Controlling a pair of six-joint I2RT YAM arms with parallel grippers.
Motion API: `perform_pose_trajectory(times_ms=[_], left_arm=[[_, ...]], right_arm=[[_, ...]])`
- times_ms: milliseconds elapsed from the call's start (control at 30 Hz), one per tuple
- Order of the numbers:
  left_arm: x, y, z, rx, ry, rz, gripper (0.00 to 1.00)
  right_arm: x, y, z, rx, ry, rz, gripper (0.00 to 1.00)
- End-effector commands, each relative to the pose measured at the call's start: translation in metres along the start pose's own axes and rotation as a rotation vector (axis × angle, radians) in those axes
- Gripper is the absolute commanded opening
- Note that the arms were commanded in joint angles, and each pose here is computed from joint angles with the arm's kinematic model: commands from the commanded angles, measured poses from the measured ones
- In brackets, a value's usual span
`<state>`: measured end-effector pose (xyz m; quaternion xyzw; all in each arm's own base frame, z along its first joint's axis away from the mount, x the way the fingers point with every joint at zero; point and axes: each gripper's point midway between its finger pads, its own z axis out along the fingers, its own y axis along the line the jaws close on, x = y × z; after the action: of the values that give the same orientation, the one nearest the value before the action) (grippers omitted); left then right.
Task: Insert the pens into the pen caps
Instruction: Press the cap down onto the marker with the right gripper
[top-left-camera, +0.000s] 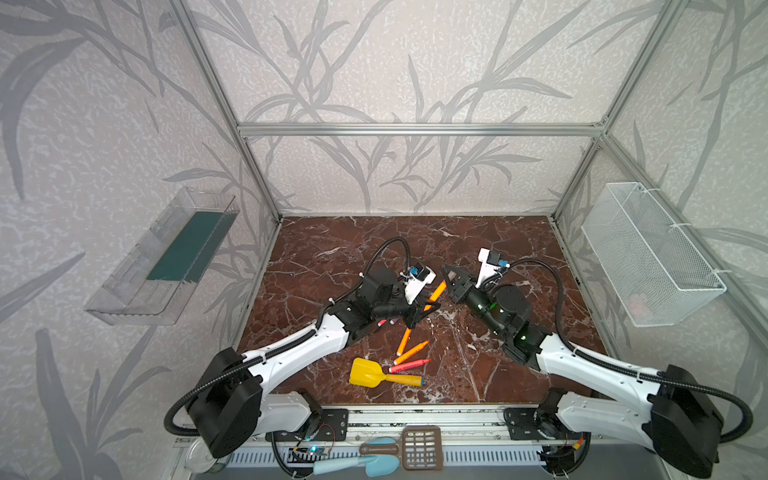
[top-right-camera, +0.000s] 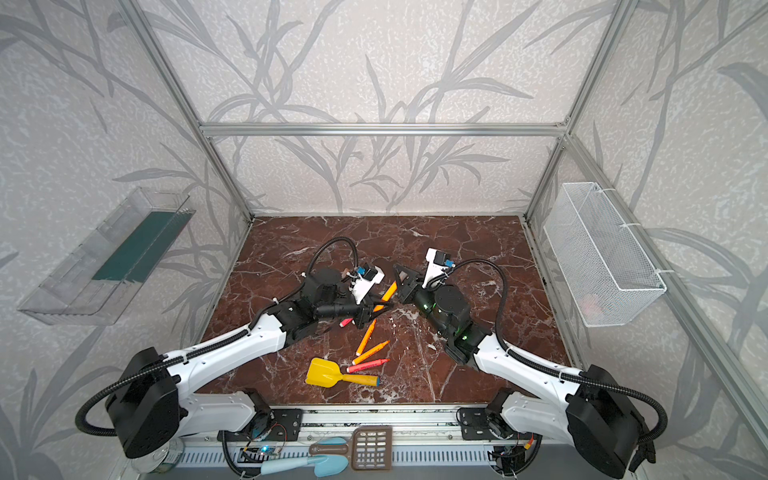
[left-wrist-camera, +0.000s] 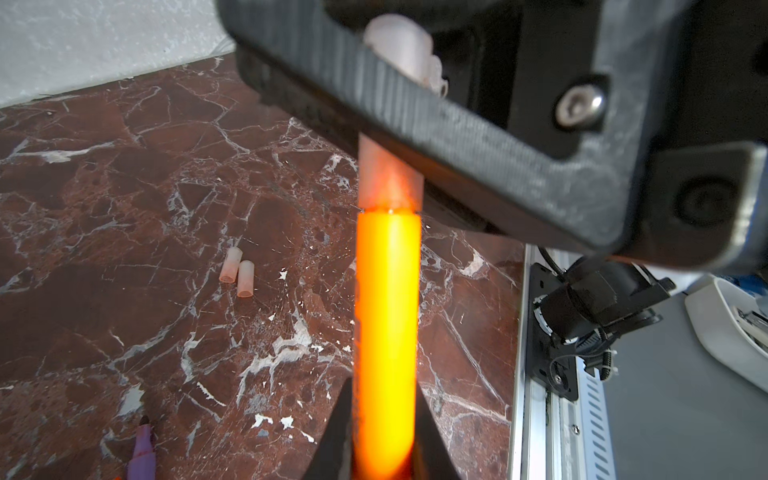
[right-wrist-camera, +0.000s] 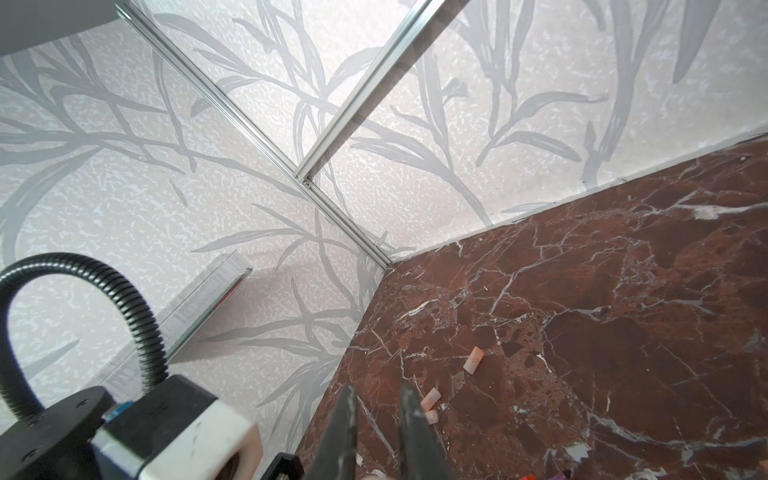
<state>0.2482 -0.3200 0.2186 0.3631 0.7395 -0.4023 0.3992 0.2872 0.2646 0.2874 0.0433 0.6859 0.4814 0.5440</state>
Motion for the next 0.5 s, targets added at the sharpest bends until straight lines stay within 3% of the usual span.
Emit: perform_pose_trajectory(times_ms=[0,100,233,467], left_arm=[[-0.138,0.042,-0.055,-0.261,-0.433,0.075,0.00],[-0.144,0.053,-0.063,-0.343,-0.466,0.102,0.00],[-0.149,0.065,-0.071,-0.440,-0.487,0.139,0.00],[-0.155,0.069,-0.085,-0.515,-0.517,0.176,0.00]], right_arm=[[0.110,0.026,-0.029,-0.149,0.431,0.012,0.00],[0.120,0.030,-0.029,-0.137,0.466,0.026,0.00],[0.130,0.024,-0.027,-0.034,0.483,-0.046,0.00],[0.153,0.023,-0.016,0.005,0.541,-0.046,0.00]])
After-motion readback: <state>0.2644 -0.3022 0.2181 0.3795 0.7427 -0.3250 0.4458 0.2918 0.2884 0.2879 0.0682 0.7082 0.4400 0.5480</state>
